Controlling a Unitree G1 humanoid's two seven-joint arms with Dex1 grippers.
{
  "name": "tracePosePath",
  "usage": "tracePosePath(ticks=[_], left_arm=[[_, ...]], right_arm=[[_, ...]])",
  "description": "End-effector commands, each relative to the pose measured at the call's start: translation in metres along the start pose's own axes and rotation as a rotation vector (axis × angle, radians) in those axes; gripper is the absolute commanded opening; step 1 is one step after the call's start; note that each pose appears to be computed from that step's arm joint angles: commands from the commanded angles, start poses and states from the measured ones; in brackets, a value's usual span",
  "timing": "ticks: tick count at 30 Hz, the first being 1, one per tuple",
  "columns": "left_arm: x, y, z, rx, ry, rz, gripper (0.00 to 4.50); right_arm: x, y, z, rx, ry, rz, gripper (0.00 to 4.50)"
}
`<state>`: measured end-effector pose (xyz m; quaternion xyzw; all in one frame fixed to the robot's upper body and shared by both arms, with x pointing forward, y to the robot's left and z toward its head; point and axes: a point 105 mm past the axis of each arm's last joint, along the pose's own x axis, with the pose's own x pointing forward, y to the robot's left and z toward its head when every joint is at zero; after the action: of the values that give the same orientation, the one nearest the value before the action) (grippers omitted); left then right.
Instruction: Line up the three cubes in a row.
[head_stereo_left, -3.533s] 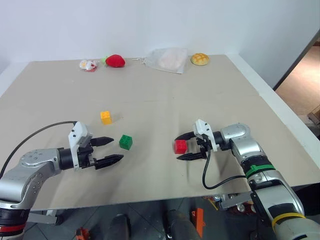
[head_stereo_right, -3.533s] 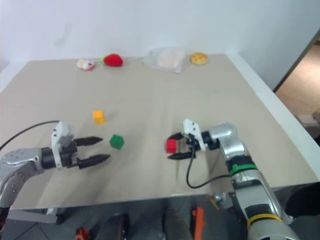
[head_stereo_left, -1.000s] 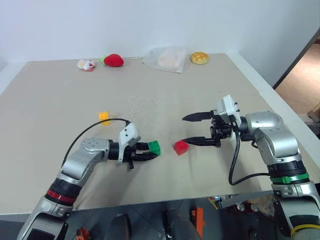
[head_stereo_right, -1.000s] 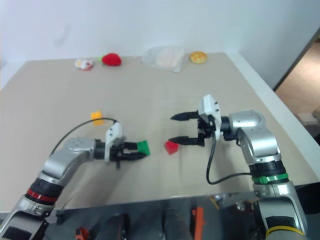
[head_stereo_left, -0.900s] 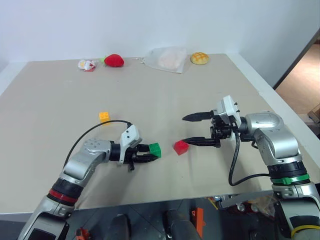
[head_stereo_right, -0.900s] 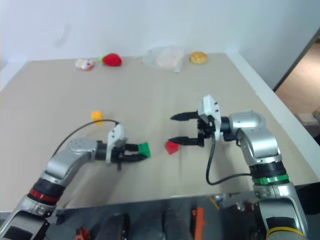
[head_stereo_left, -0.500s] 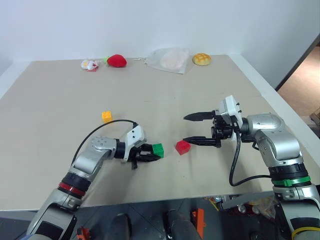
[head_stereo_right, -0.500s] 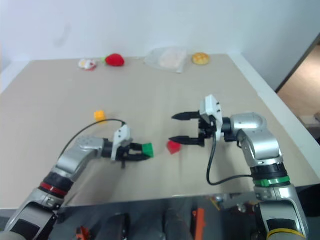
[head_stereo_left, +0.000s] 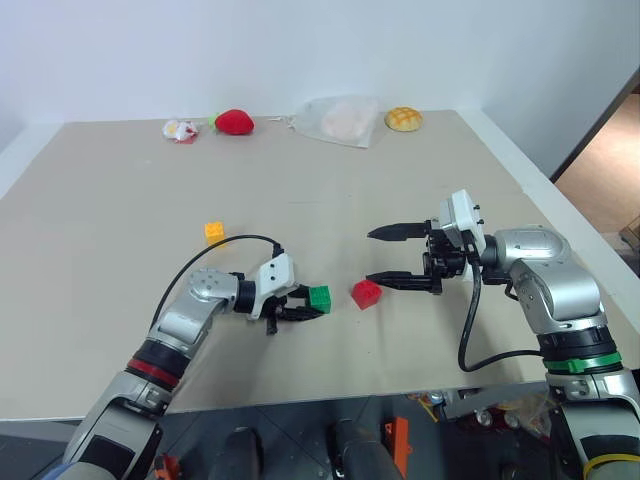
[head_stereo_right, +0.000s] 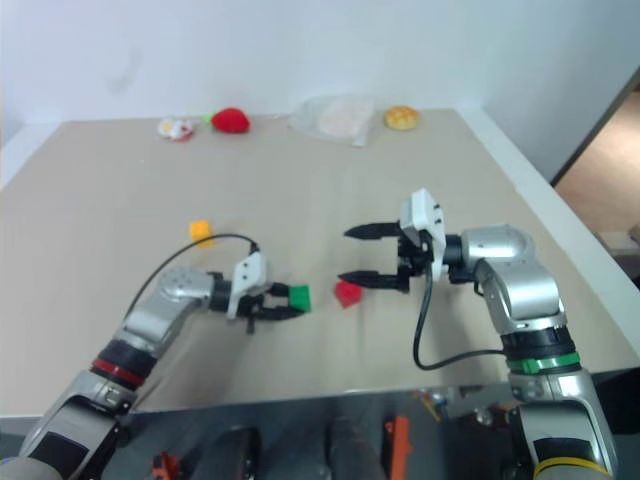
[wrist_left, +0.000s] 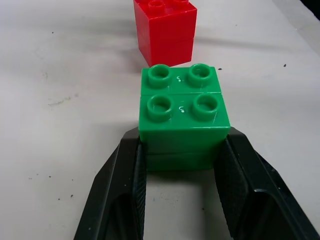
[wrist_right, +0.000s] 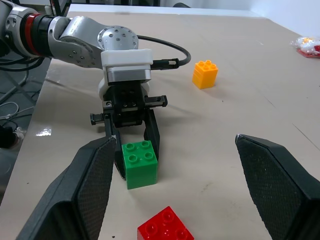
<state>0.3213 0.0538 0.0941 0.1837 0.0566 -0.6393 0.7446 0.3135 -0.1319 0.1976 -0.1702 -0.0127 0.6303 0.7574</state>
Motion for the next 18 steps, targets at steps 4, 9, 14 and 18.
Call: tracePosePath(ticks=[4, 9, 14, 18], left_arm=[[-0.0032, 0.0081, -0.0019, 0.021, 0.016, 0.035, 1.32], [-0.0034, 0.0084, -0.0036, 0.019, 0.017, 0.04, 1.32], [-0.0043, 0.011, -0.0052, -0.001, 0.009, 0.059, 3.01], [-0.0085, 0.0144, -0.0091, 0.014, 0.031, 0.078, 4.36]], right_arm=[[-0.0038, -0.0038, 0.0133, -0.053, -0.025, -0.01, 3.97], [-0.0027, -0.005, 0.0142, -0.055, -0.03, -0.011, 3.97], [-0.0025, -0.0045, 0.0147, -0.055, -0.032, -0.01, 3.97], [-0.0029, -0.0044, 0.0153, -0.055, -0.035, -0.013, 3.97]])
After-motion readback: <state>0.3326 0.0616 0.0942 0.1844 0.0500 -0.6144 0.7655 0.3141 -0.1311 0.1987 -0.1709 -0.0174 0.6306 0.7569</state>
